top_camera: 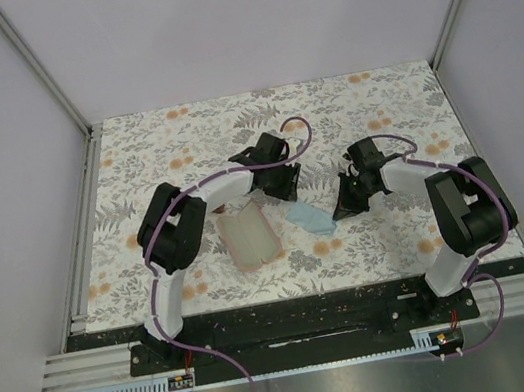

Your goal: Organize the sunglasses

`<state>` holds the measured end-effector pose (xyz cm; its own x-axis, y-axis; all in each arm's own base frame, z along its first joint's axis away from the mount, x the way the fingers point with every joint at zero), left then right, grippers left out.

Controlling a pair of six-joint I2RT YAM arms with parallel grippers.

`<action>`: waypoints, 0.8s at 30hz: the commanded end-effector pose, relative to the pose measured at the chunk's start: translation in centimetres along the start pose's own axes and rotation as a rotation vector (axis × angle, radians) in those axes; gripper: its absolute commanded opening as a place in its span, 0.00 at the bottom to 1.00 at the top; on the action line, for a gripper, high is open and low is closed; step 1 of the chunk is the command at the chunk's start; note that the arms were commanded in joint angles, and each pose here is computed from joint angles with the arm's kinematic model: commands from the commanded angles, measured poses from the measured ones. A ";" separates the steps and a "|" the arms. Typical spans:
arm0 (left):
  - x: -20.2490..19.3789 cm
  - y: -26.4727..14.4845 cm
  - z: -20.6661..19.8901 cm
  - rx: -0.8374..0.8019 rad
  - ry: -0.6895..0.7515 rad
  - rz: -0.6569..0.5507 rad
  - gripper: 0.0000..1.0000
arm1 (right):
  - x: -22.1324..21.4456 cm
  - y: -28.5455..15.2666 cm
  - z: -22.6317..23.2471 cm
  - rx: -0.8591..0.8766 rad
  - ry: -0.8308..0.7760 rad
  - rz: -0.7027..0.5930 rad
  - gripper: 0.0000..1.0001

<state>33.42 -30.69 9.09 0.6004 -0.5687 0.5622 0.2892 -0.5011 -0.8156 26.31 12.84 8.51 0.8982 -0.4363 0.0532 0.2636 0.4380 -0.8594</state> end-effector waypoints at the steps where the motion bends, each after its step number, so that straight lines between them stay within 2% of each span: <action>1: 0.9 0.7 -0.2 -0.065 0.035 -0.022 0.39 | 0.6 -0.1 0.5 0.030 -0.005 -0.015 0.00; 6: 0.8 1.2 -0.6 -0.132 0.047 -0.009 0.39 | 0.7 -0.3 0.6 0.030 -0.009 -0.017 0.00; 13: 0.1 1.6 -0.8 -0.166 0.040 0.036 0.33 | 0.8 -0.7 0.9 0.030 -0.013 -0.022 0.00; 16: -0.1 1.7 -0.7 -0.155 0.034 0.048 0.25 | 0.8 -0.8 1.0 0.034 -0.015 -0.026 0.09; 18: -0.2 1.7 -0.6 -0.151 0.032 0.052 0.18 | 0.8 -0.9 0.9 0.030 -0.016 -0.034 0.22; 21: 0.0 1.5 -0.7 -0.144 0.030 0.049 0.17 | 0.8 -1.2 0.9 0.025 -0.020 -0.048 0.32; 24: 0.0 1.3 -0.7 -0.145 0.027 0.046 0.20 | 0.8 -1.4 0.9 0.027 -0.025 -0.054 0.38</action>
<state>33.62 -32.00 8.75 0.5753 -0.5916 0.5648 0.1837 -0.5794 -0.7941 26.32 12.80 8.64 0.8976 -0.4372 0.0568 0.2674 0.4375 -0.8585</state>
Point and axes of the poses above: each gripper's point midway between its finger pads, its own y axis out along the fingers, its own z axis along the line the jaws close on, x = y × z, the point moved 8 cm from there along -y, back along the fingers, and after that the axes turned 13 degrees about y, right-handed, at the moved point
